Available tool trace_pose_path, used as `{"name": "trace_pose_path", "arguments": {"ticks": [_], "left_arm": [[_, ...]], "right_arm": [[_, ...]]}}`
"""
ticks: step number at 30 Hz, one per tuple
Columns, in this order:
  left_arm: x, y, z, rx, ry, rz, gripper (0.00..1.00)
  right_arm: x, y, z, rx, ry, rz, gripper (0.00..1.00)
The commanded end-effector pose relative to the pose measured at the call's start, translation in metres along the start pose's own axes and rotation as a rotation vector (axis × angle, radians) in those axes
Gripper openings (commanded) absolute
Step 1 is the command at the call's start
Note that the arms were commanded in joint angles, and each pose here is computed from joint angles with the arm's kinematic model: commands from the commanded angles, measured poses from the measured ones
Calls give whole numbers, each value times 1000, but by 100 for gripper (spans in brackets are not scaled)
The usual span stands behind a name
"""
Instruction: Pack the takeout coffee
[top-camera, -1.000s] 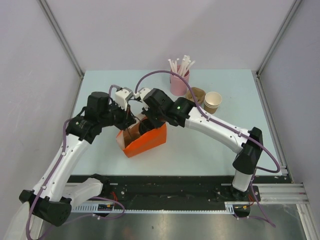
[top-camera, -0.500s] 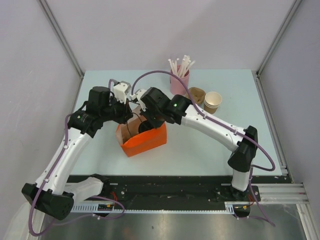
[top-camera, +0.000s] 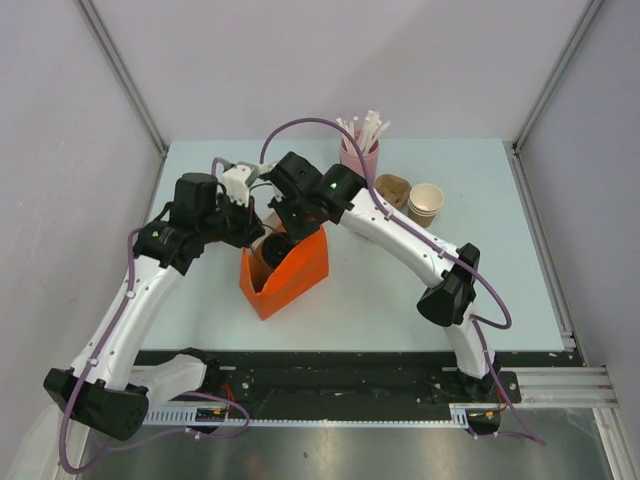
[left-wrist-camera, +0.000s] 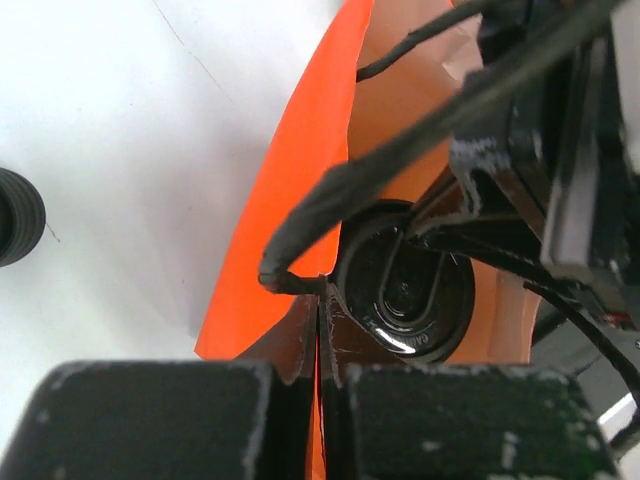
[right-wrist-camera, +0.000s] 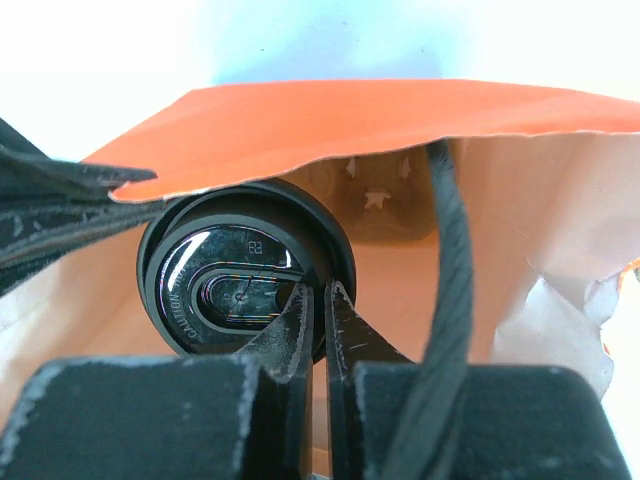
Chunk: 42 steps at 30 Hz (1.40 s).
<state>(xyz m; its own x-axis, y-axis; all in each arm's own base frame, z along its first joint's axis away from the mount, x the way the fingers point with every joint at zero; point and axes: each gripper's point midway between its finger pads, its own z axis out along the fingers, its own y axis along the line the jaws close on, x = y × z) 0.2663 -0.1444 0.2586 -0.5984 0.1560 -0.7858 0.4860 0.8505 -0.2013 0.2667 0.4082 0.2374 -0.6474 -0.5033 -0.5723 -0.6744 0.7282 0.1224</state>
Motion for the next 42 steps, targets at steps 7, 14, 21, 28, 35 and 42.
{"name": "trace_pose_path", "arguments": {"ticks": [7,14,21,28,35,42], "left_arm": [[8,-19,-5,103,14,33,0],[11,-17,-3,103,20,55,0],[10,-16,-4,102,17,65,1],[2,10,-5,-39,-3,-17,0],[-2,21,-4,-97,-5,-15,0],[-5,13,-5,-56,-11,-13,0]], "right_arm": [[-40,2,11,-44,-124,61,0],[-50,17,14,-73,-195,-93,0],[-24,4,34,-78,-110,-69,0],[4,-6,16,-51,-48,-133,0],[33,-8,12,-54,19,-148,0],[55,-12,31,-24,130,-130,0]]}}
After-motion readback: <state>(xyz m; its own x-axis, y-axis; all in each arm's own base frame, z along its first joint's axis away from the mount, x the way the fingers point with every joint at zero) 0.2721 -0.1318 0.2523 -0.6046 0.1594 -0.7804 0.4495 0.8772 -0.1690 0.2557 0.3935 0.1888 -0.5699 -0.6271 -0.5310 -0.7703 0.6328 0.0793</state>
